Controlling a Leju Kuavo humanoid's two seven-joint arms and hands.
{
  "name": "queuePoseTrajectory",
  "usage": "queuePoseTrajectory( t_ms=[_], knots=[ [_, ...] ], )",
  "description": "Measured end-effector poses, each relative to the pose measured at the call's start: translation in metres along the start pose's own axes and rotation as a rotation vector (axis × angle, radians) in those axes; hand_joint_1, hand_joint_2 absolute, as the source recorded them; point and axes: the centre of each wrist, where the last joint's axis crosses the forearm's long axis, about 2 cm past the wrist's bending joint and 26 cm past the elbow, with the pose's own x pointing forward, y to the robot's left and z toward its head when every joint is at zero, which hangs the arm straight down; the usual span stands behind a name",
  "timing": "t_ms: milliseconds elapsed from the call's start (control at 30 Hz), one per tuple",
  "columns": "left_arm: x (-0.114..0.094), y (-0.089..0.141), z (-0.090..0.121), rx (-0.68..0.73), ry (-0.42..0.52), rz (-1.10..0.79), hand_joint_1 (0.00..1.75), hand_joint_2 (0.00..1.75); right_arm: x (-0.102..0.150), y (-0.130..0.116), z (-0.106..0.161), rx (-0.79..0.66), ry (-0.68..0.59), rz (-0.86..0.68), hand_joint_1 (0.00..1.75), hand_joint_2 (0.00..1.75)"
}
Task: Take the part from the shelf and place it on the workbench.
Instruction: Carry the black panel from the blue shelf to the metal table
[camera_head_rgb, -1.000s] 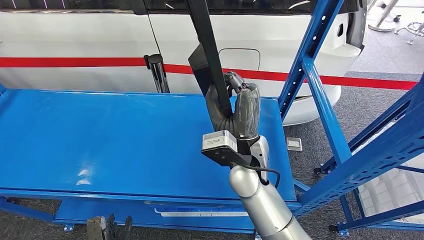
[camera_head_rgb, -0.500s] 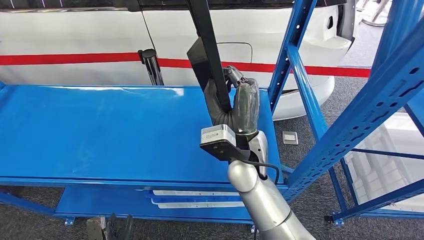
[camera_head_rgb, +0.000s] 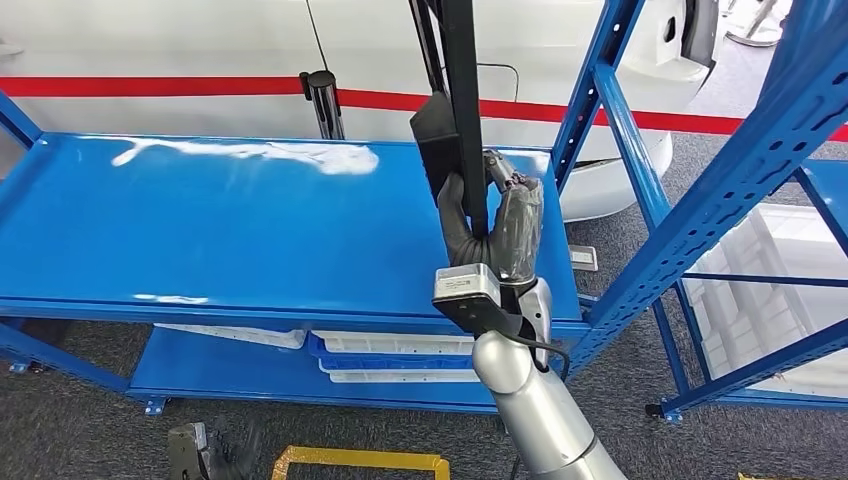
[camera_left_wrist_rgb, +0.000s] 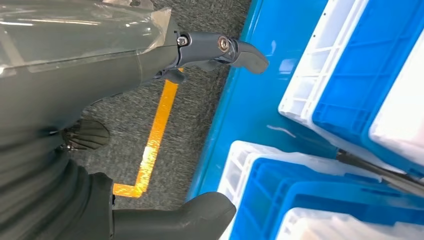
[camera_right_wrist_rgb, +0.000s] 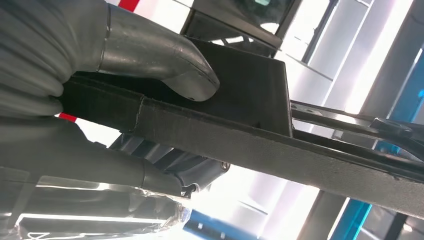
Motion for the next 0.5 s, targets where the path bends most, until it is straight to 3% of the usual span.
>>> queuePoseTrajectory(
  t_ms=[500],
  knots=[
    [0.001, 0.002, -0.001, 0.005, -0.012, 0.0, 0.0, 1.75, 0.01, -0.013, 0.007, -0.028, -0.003, 0.006, 1.75, 1.75]
  ],
)
